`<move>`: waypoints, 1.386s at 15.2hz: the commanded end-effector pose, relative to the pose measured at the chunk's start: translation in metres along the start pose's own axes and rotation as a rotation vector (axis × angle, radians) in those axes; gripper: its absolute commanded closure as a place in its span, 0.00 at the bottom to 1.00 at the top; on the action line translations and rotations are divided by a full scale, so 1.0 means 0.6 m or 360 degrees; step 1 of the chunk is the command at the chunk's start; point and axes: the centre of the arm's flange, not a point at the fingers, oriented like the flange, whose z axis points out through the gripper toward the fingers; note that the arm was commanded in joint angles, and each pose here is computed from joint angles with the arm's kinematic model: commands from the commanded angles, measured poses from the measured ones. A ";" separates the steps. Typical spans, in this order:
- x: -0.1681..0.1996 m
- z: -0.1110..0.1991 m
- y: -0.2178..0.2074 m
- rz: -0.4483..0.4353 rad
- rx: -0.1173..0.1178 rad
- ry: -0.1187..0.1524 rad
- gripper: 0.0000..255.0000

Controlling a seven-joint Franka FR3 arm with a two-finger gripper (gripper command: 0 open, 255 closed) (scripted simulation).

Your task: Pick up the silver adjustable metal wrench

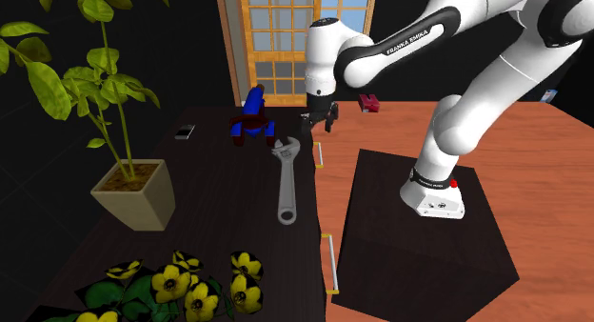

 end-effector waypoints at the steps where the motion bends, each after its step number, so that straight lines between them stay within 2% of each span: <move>1: 0.010 0.036 -0.023 0.0124 0.0007 0.0001 0.00; 12: 0.098 0.227 -0.136 0.0751 0.0028 0.0004 0.00; 21: 0.096 0.294 -0.138 0.0751 0.0028 0.0003 0.00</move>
